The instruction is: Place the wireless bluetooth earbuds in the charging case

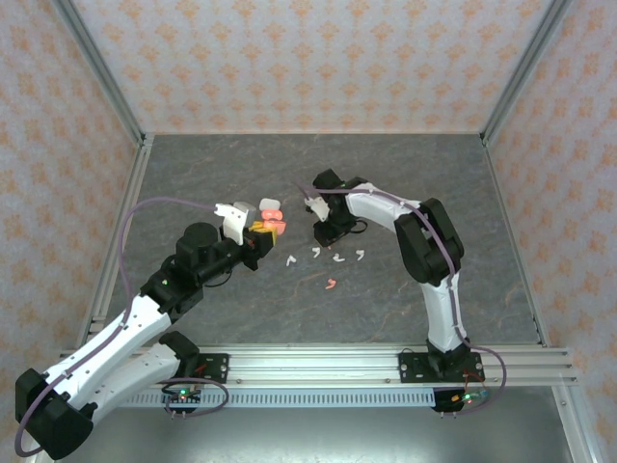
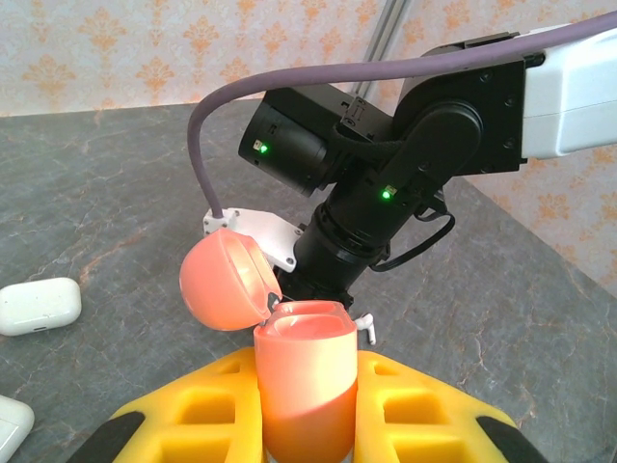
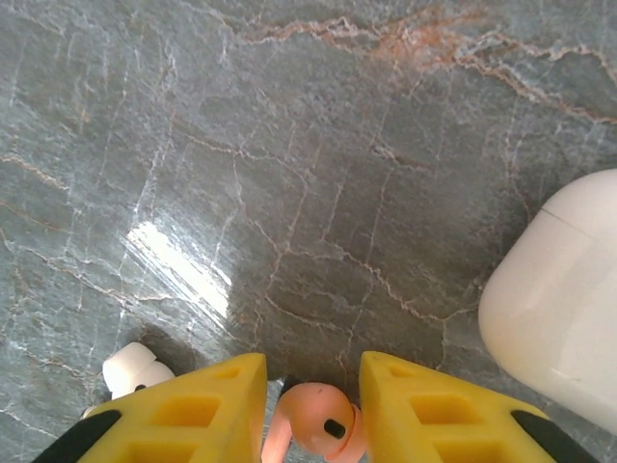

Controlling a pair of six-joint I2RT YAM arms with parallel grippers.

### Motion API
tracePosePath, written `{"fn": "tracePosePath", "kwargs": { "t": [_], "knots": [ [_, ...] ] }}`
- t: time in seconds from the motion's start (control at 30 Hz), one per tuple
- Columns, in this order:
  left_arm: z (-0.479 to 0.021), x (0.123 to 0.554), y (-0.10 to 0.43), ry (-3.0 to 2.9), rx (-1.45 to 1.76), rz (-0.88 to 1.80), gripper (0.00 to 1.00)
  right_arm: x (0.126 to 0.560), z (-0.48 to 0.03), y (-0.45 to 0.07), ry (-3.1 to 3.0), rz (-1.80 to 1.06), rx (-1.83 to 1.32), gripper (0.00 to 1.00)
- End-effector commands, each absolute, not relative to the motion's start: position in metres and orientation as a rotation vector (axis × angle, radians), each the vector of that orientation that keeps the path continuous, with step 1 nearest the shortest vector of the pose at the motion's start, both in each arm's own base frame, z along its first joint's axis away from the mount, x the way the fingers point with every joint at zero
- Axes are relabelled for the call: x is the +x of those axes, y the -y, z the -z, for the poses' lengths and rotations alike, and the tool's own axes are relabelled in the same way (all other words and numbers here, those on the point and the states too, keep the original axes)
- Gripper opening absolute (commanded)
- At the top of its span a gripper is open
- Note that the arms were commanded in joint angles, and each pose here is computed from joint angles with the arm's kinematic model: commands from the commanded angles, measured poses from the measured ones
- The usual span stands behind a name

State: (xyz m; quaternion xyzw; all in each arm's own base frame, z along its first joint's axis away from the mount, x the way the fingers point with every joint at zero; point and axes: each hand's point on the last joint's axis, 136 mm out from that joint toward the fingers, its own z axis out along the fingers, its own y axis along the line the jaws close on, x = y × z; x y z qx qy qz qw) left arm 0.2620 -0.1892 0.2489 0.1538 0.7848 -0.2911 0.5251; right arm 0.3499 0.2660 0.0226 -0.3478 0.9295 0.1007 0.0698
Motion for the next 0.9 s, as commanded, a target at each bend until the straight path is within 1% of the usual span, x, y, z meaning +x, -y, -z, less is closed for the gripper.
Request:
{"fn": "tracePosePath", "kwargs": {
  "t": [0.0, 0.13, 0.3, 0.57, 0.67, 0.87],
  "knots": [
    [-0.258, 0.263, 0.189, -1.857, 0.366, 0.685, 0.00, 0.328, -0.016, -0.247, -2.880, -0.250, -1.073, 0.31],
    [-0.258, 0.264, 0.190, -1.857, 0.369, 0.686, 0.00, 0.326, -0.017, -0.246, -2.887, -0.250, -1.070, 0.29],
    [-0.258, 0.264, 0.190, -1.861, 0.372, 0.685, 0.00, 0.327, -0.021, -0.246, -2.878, -0.256, -1.062, 0.23],
    [-0.258, 0.265, 0.192, -1.860, 0.374, 0.693, 0.00, 0.334, -0.042, -0.242, -2.824, -0.259, -0.997, 0.20],
    [-0.257, 0.266, 0.194, -1.863, 0.374, 0.705, 0.00, 0.339, -0.057, -0.240, -2.785, -0.266, -0.944, 0.20],
    [-0.254, 0.270, 0.204, -1.866, 0.378, 0.760, 0.00, 0.347, -0.113, -0.238, -2.625, -0.329, -0.806, 0.20]
  ]
}}
